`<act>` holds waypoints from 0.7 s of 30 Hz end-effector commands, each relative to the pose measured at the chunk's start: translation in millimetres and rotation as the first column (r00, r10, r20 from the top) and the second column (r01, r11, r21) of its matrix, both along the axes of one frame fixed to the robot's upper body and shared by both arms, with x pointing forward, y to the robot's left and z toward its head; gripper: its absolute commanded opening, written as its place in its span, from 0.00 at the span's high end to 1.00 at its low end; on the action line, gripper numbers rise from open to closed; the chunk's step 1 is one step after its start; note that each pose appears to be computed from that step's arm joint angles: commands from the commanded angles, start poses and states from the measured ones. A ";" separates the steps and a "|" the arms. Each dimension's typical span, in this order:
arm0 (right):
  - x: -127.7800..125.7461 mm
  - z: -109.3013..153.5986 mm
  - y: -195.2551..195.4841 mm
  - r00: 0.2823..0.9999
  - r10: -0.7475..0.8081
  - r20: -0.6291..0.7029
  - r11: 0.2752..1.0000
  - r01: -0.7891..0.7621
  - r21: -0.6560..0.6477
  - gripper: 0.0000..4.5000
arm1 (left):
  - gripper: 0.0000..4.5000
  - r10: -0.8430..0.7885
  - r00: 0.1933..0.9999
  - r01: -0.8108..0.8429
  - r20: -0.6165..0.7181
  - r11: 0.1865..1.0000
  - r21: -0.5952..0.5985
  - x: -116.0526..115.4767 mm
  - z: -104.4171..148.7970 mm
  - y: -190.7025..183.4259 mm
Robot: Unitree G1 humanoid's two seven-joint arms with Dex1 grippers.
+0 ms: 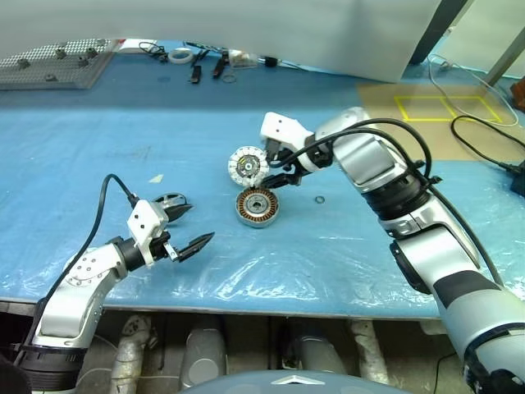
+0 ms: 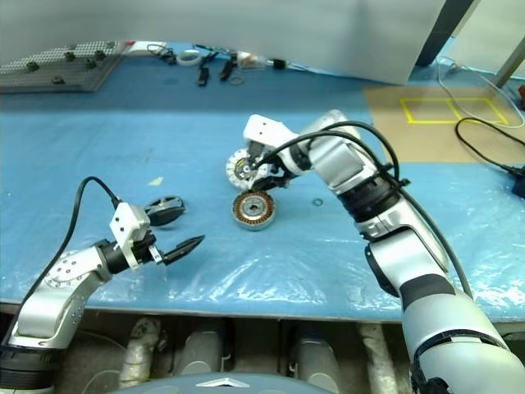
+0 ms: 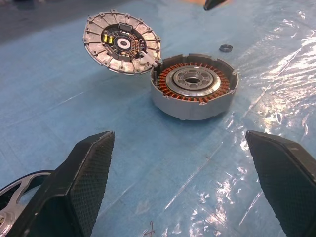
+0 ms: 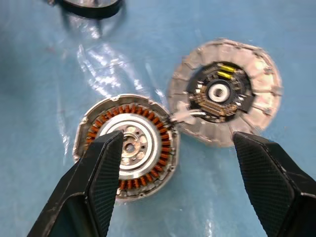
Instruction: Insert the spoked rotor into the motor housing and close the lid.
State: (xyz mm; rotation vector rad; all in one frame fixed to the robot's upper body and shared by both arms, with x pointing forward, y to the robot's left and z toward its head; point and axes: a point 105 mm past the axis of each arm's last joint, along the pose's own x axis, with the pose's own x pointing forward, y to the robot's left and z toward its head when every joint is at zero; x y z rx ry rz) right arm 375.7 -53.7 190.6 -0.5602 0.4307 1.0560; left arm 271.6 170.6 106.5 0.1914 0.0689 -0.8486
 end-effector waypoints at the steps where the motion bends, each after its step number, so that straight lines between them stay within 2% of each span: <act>1: 2.8 30.9 -12.2 0.987 -0.092 0.132 0.960 0.053 0.274 0.17 | 0.00 -0.033 0.998 0.033 0.046 0.999 0.001 1.1 17.0 -3.7; 4: -4.4 26.8 -33.2 0.972 -0.190 0.140 0.904 0.118 0.412 0.17 | 0.00 -0.045 0.998 0.044 0.051 0.999 0.004 5.2 20.2 -6.6; 6: -12.0 19.3 -45.7 0.953 -0.242 0.181 0.882 0.139 0.450 0.17 | 0.00 -0.056 0.997 0.055 0.053 0.998 0.004 7.8 21.8 -9.0; 8: -13.4 10.3 -56.0 0.933 -0.322 0.159 0.850 0.212 0.482 0.17 | 0.00 -0.065 0.997 0.065 0.052 0.998 0.004 9.3 22.7 -10.0; 13: -16.7 -35.9 -96.8 0.831 -0.496 0.254 0.832 0.370 0.413 0.17 | 0.00 -0.089 0.995 0.089 0.052 0.996 0.005 14.9 25.1 -13.5; 17: -31.4 -71.9 -94.5 0.845 -0.499 0.192 0.828 0.399 0.393 0.17 | 0.00 -0.101 0.994 0.101 0.050 0.995 0.004 16.1 25.2 -15.6; 21: -36.8 -92.2 -90.4 0.850 -0.493 0.185 0.838 0.406 0.365 0.17 | 0.00 -0.105 0.994 0.105 0.041 0.994 0.010 15.4 23.2 -12.7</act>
